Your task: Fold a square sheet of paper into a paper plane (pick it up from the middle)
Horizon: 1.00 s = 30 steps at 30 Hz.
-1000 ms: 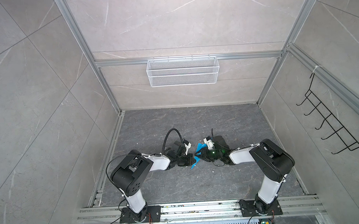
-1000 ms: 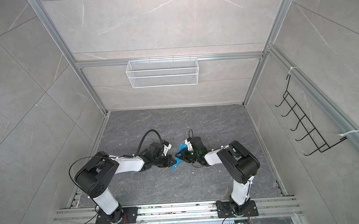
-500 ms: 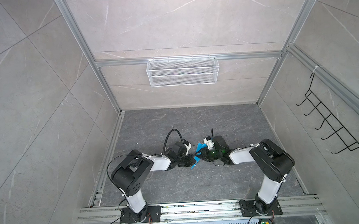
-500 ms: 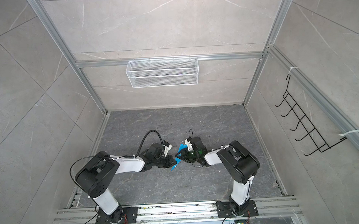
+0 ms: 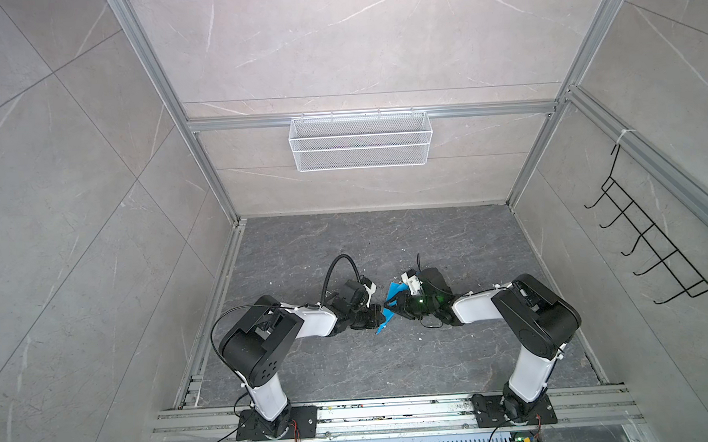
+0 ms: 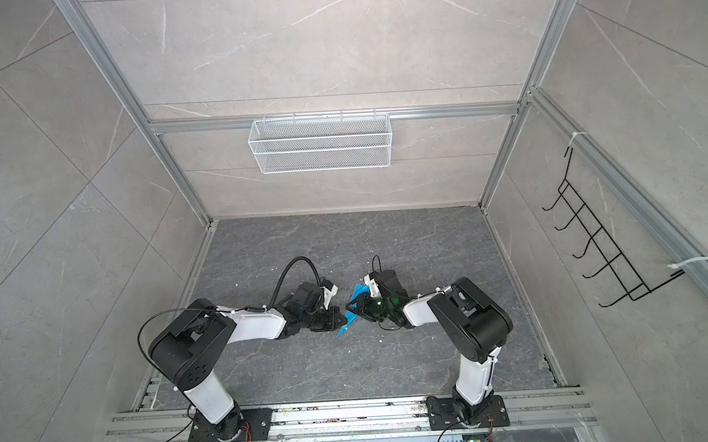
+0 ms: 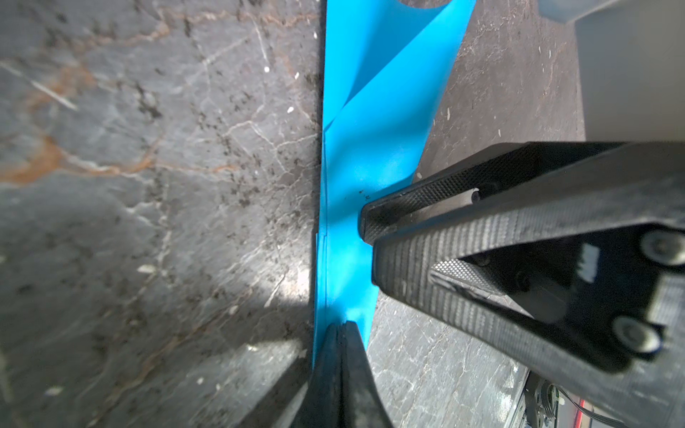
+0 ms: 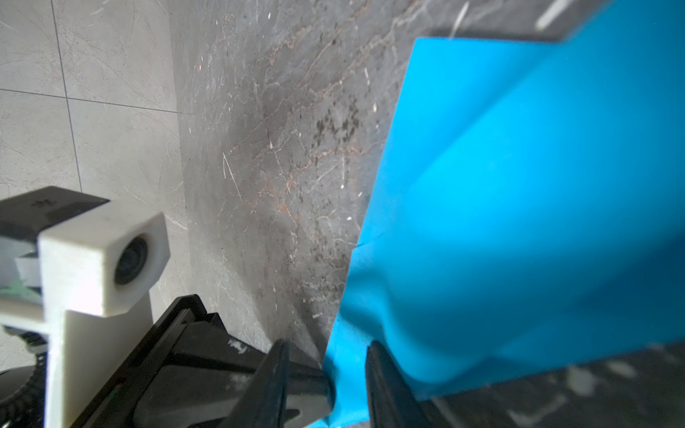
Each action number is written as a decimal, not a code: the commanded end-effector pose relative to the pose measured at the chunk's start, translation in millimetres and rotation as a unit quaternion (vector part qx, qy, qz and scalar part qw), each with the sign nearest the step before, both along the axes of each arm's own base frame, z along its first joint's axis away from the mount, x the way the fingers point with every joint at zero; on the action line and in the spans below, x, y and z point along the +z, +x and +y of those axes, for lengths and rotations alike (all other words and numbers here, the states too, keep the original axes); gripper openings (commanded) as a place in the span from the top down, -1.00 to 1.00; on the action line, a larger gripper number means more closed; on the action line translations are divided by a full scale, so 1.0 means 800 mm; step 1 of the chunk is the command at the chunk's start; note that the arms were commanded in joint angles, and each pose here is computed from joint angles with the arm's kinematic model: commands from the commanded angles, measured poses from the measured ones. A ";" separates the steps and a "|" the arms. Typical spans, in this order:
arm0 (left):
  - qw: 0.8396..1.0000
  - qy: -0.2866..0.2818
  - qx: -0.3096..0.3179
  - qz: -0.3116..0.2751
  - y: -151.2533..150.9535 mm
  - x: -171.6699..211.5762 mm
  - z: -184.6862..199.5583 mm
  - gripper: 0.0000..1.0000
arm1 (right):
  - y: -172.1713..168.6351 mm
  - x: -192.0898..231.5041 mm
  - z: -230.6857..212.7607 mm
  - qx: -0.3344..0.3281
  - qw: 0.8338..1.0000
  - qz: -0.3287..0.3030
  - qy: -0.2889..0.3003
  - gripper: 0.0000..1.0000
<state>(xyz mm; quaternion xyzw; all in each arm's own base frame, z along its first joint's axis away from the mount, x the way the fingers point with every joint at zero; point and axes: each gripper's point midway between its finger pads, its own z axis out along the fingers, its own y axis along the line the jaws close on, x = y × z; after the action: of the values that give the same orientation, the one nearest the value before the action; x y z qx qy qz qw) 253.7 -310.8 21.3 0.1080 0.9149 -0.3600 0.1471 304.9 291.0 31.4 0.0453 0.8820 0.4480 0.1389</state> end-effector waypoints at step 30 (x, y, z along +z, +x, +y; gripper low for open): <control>0.990 0.122 0.056 0.038 -0.019 -0.048 0.053 1.00 | 0.028 0.019 -0.013 0.059 0.997 -0.056 -0.017 0.47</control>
<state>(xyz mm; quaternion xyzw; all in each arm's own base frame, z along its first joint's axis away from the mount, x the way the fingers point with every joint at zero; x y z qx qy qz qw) 257.1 -306.1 19.2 0.0916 0.9261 -0.3278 0.1630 323.8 278.7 47.1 -0.0125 0.8823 0.4402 0.1659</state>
